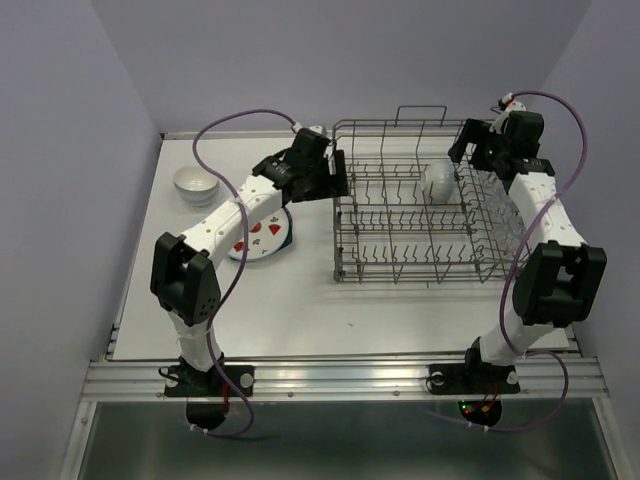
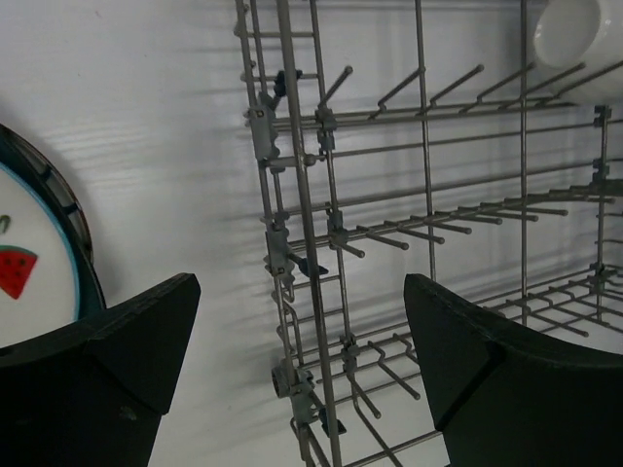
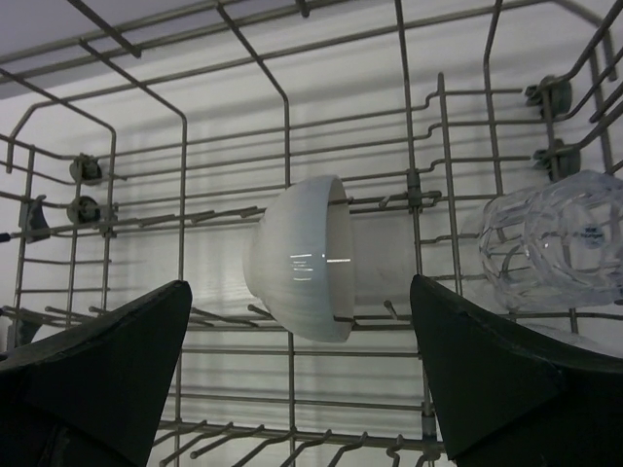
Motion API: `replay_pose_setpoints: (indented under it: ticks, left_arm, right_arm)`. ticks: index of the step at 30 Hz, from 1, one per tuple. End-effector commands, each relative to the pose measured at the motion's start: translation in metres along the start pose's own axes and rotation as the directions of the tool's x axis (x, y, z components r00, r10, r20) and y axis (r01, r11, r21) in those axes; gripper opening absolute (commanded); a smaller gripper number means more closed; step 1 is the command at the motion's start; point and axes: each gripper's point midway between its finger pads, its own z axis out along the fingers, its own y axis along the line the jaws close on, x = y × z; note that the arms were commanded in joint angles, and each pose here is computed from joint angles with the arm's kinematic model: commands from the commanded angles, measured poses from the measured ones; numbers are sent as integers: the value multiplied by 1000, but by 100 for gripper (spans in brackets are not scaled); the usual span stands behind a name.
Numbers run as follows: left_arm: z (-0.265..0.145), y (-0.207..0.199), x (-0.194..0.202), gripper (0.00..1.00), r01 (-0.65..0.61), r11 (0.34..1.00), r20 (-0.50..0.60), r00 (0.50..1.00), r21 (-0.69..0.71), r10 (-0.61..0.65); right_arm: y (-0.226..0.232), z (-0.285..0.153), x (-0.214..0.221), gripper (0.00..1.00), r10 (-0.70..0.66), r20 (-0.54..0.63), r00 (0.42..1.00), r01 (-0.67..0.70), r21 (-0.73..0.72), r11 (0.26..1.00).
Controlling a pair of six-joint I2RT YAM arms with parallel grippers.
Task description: Unload the mixed dishes from the dish rack
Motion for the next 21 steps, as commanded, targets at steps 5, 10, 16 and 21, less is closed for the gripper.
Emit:
replay_pose_setpoints:
  ticks: [5,10,16,21]
  left_arm:
    - [11,-24,16,94,-22,998,-24,999,60,23]
    - [18,-29,32,70,-46,997,-67,996,68,51]
    - [28,-24,41,31,-46,998,-99,994,48,51]
    - [32,-21,47,14,-43,998,-116,992,36,47]
  right_arm:
    - [10,19,19,100,6,-86,996,-19,-144,989]
    - [8,32,34,100,-5,-129,992,-16,-164,986]
    - [8,39,45,100,-21,-164,986,-11,-190,982]
    - [10,43,56,100,-13,-203,979,-35,-233,972]
